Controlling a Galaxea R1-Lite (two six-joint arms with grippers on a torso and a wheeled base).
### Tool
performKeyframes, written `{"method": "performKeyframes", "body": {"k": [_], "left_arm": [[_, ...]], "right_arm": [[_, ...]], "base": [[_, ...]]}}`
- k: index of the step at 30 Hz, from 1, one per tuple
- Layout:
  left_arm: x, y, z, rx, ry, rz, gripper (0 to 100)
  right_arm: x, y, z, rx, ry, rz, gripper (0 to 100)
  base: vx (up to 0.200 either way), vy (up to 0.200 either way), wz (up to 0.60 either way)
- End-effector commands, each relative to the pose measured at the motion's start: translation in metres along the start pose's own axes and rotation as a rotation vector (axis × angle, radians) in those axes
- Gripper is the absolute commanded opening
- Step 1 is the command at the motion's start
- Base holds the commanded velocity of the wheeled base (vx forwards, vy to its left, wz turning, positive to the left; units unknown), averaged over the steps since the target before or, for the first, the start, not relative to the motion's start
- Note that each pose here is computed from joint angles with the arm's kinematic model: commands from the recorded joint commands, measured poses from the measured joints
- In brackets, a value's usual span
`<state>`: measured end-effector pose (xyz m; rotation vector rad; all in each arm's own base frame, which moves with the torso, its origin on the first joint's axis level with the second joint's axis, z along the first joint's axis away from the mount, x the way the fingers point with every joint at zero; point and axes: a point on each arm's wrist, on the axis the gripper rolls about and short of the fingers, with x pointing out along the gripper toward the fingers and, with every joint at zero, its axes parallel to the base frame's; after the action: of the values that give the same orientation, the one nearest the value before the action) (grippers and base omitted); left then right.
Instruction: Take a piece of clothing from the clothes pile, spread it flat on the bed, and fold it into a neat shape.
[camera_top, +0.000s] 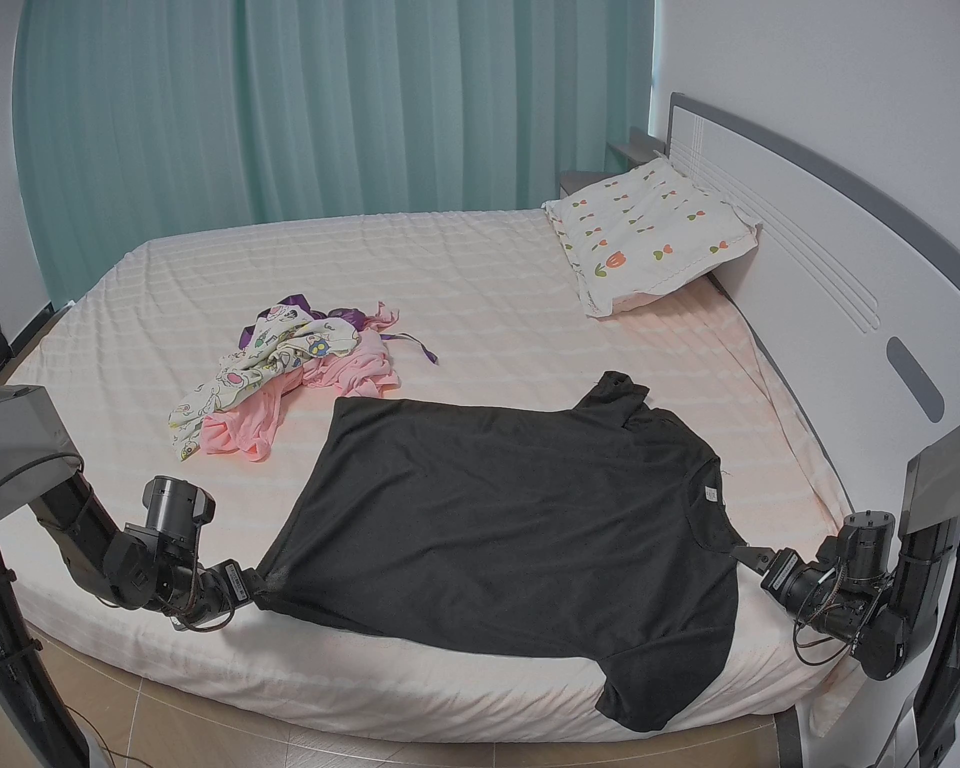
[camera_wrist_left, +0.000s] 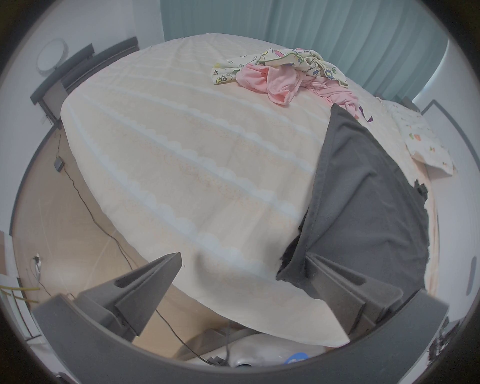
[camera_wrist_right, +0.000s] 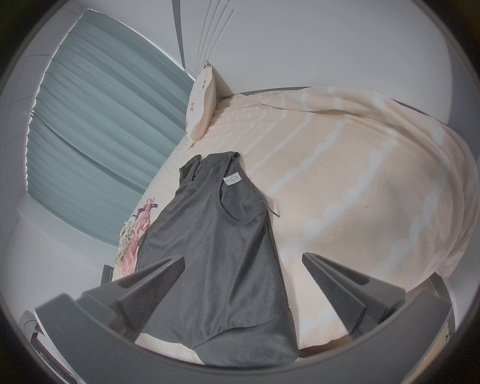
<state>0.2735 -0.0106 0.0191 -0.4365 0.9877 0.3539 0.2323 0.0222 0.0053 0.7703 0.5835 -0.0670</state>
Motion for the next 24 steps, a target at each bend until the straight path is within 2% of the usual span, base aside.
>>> {"method": "performKeyframes", "body": {"k": [1, 6, 10, 16, 21, 24], "left_arm": [[-0.005, -0.002, 0.0, -0.031, 0.002, -0.037, 100], [-0.004, -0.009, -0.006, -0.09, 0.073, -0.12, 100], [-0.002, -0.014, -0.015, -0.082, 0.111, -0.141, 100], [-0.001, -0.016, -0.024, -0.069, 0.067, -0.189, 100], [0.007, -0.012, -0.03, -0.075, 0.085, -0.166, 100], [0.017, -0.013, -0.032, -0.117, 0.081, -0.166, 100]], "right_arm": [[0.004, -0.003, -0.004, -0.001, 0.016, -0.013, 100], [0.004, -0.007, -0.008, -0.002, 0.038, -0.03, 100], [0.002, -0.007, -0.011, -0.012, 0.063, -0.027, 100], [0.001, -0.008, -0.012, -0.013, 0.069, -0.03, 100], [0.0, -0.008, -0.013, -0.014, 0.073, -0.032, 100], [-0.001, -0.008, -0.015, -0.017, 0.086, -0.033, 100]], "base": [[0.0, 0.0, 0.0], [0.0, 0.0, 0.0], [0.0, 0.0, 0.0], [0.0, 0.0, 0.0], [0.0, 0.0, 0.0], [0.0, 0.0, 0.0]]}}
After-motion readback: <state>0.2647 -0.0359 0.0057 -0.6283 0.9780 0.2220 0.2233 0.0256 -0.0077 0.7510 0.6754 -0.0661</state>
